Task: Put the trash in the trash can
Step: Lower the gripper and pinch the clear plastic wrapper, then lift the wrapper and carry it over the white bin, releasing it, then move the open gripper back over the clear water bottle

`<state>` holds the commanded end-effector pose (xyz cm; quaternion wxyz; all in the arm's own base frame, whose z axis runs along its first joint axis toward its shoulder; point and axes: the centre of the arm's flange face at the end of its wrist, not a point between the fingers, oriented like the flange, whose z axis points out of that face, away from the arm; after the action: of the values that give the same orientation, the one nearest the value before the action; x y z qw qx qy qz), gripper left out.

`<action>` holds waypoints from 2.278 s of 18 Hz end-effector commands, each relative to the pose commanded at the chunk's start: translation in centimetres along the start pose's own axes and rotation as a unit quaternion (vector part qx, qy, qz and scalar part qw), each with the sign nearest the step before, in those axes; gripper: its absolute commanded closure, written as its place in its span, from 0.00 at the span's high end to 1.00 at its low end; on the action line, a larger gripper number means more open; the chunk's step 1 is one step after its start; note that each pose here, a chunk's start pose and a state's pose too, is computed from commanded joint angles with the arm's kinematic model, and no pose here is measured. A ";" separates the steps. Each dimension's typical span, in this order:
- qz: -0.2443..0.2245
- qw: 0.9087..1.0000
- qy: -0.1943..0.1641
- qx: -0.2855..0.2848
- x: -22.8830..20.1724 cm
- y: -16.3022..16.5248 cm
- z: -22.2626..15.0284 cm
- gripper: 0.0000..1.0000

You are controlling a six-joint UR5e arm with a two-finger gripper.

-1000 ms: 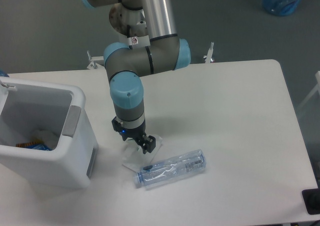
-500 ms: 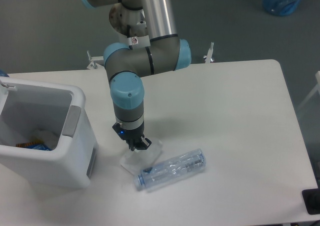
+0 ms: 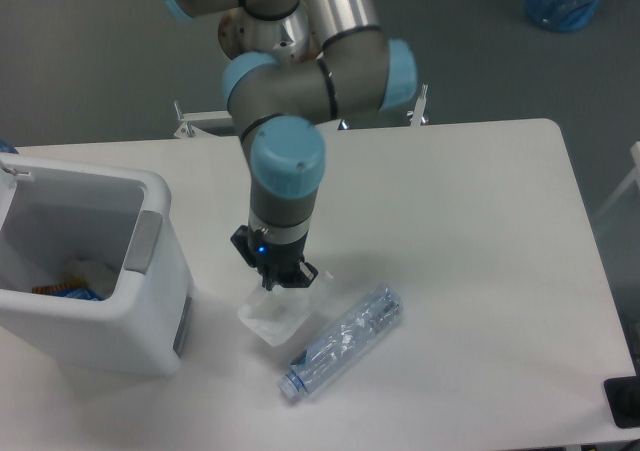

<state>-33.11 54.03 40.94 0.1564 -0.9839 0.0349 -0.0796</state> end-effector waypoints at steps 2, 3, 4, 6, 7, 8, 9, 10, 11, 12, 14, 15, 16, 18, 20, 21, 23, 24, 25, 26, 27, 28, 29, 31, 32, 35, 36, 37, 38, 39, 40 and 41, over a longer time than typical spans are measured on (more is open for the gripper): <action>-0.015 0.999 0.011 0.042 -1.1 -0.8 -3.6 0.00; -0.018 0.998 0.013 0.060 -1.2 -1.1 -5.5 0.00; -0.019 0.997 0.011 0.075 -0.8 -1.0 -7.4 0.00; -0.020 0.995 0.010 0.101 -0.6 -0.9 -9.5 0.00; -0.018 0.993 0.008 0.115 0.0 -0.9 -10.9 0.00; -0.014 0.992 0.007 0.127 0.5 -1.1 -12.0 0.00; -0.015 0.990 0.009 0.139 1.0 -1.3 -12.8 0.00; -0.024 0.988 0.010 0.154 1.8 -1.7 -14.1 0.00; -0.037 0.985 0.015 0.167 2.4 -2.1 -15.0 0.00; -0.043 0.983 0.018 0.178 3.1 -2.6 -15.7 0.00; -0.032 0.978 0.023 0.203 6.1 -3.2 -18.2 0.00; -0.026 0.978 0.028 0.205 7.5 -3.4 -18.2 0.00; -0.017 0.979 0.029 0.203 9.2 -3.7 -18.4 0.00; 0.000 0.979 0.037 0.199 11.7 -4.3 -17.9 0.00; 0.014 0.980 0.049 0.193 13.7 -5.0 -16.8 0.00; 0.020 0.980 0.052 0.192 14.3 -5.3 -16.6 0.00; 0.028 0.980 0.060 0.188 15.3 -5.8 -15.9 0.04; 0.032 0.980 0.062 0.188 15.7 -6.0 -15.7 0.14; 0.036 0.979 0.065 0.188 16.1 -6.2 -15.3 0.38; 0.043 0.979 0.066 0.189 16.6 -6.6 -15.1 0.58; 0.045 0.979 0.067 0.189 16.9 -6.7 -14.9 0.82; 0.043 0.979 0.068 0.188 16.9 -6.7 -14.7 1.00; 0.034 0.979 0.070 0.187 17.0 -6.6 -14.7 1.00; 0.019 0.980 0.073 0.184 16.9 -6.6 -14.5 1.00; 0.018 0.980 0.075 0.184 16.8 -6.7 -14.4 1.00; 0.012 0.980 0.075 0.183 15.9 -7.1 -13.5 1.00; 0.010 0.980 0.070 0.186 14.7 -7.3 -13.0 1.00; 0.000 0.980 0.061 0.190 12.6 -7.2 -12.5 1.00; -0.016 0.980 0.054 0.192 9.6 -6.7 -11.8 1.00; -0.026 0.980 0.049 0.192 7.5 -6.4 -11.0 1.00; -0.030 0.981 0.042 0.189 6.4 -6.3 -10.4 1.00; -0.036 0.983 0.027 0.178 5.0 -5.9 -9.8 1.00</action>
<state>-29.52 56.21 52.71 0.3247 -0.9386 -0.0109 -0.1164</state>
